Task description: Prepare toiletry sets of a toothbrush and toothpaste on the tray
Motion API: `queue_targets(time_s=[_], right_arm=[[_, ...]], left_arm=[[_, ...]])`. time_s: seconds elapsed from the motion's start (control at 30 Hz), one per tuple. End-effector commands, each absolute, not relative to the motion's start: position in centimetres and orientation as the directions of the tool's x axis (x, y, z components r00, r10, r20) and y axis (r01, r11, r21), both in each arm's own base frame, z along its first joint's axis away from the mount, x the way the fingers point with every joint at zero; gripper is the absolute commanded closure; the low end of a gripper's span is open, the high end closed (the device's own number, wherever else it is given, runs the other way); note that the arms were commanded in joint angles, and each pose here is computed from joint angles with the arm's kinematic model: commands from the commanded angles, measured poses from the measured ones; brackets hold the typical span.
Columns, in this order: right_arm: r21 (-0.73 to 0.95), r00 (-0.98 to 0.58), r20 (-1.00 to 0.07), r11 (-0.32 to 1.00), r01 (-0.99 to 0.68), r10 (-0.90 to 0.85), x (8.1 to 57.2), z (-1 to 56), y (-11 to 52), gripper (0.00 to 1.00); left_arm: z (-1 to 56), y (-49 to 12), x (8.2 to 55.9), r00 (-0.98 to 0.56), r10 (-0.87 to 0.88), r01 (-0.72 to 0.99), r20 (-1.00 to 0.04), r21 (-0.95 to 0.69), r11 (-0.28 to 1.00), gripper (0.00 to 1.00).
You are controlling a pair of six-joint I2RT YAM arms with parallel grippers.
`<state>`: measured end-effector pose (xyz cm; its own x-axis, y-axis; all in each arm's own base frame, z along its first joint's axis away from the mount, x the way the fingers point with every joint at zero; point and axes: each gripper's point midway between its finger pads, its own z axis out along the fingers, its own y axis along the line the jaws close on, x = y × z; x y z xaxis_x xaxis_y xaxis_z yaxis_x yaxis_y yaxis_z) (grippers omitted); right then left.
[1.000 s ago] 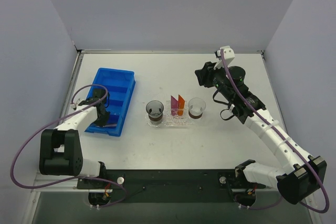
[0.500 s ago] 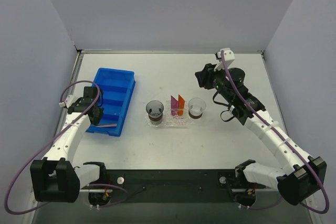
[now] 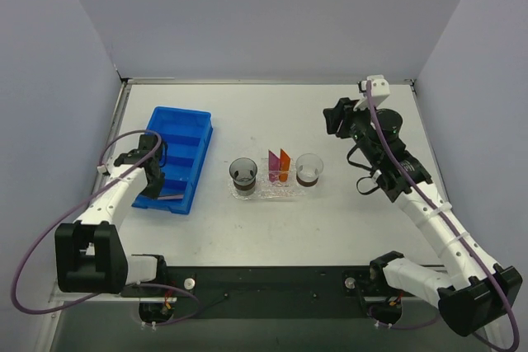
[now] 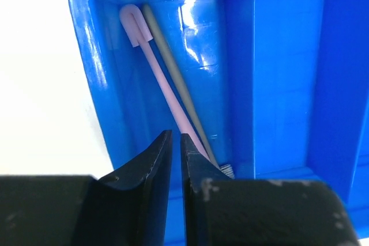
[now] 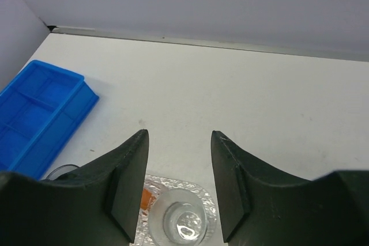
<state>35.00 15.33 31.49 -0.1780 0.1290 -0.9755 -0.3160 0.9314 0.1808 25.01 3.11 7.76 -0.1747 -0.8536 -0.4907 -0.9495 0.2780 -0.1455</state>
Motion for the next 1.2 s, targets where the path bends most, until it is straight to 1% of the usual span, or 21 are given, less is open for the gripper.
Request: queue_targets(time_s=[0.0, 0.3, 0.4, 0.5, 0.7, 0.9, 1.03, 1.1, 1.17], right_arm=[[0.156, -0.107, -0.985, 0.971, -0.182, 0.138, 35.3, 34.0, 11.2, 0.57], [0.147, -0.212, -0.968, 0.988, -0.037, 0.136, 36.3, 31.6, 7.0, 0.55], [0.183, -0.257, -0.950, 0.983, 0.005, 0.178, 36.6, 30.8, 6.1, 0.55], [0.193, -0.279, -0.941, 0.981, 0.026, 0.192, 37.0, 30.6, 5.7, 0.55], [0.187, -0.332, -0.923, 0.981, 0.053, 0.194, 38.0, 30.1, 4.7, 0.54], [0.206, -0.363, -0.906, 0.976, 0.070, 0.217, 39.2, 29.3, 3.8, 0.54], [0.216, -0.375, -0.898, 0.973, 0.079, 0.230, 39.7, 28.9, 3.1, 0.54], [0.220, -0.373, -0.897, 0.972, 0.088, 0.237, 39.7, 28.9, 2.8, 0.53], [0.227, -0.373, -0.893, 0.968, 0.104, 0.250, 39.6, 28.6, 2.3, 0.53]], left_arm=[[8.6, 3.9, 26.3, -0.098, -0.852, -0.967, -0.515, -0.152, 0.204, 0.78], [8.0, 3.9, 29.0, -0.159, -0.846, -0.969, -0.509, -0.085, 0.233, 0.71], [8.3, 4.1, 29.6, -0.169, -0.842, -0.969, -0.512, -0.070, 0.237, 0.69], [7.8, 4.4, 29.1, -0.180, -0.844, -0.976, -0.505, -0.016, 0.218, 0.67], [7.9, 4.0, 29.0, -0.144, -0.865, -0.986, -0.480, -0.007, 0.168, 0.67], [8.0, 3.9, 26.8, -0.109, -0.876, -0.994, -0.469, 0.031, 0.107, 0.67], [6.3, 3.4, 26.7, -0.106, -0.890, -0.994, -0.444, 0.023, 0.107, 0.64], [5.5, 3.4, 26.5, -0.119, -0.891, -0.993, -0.438, 0.055, 0.106, 0.62], [5.2, 3.7, 26.6, -0.136, -0.881, -0.991, -0.453, 0.068, 0.118, 0.57]])
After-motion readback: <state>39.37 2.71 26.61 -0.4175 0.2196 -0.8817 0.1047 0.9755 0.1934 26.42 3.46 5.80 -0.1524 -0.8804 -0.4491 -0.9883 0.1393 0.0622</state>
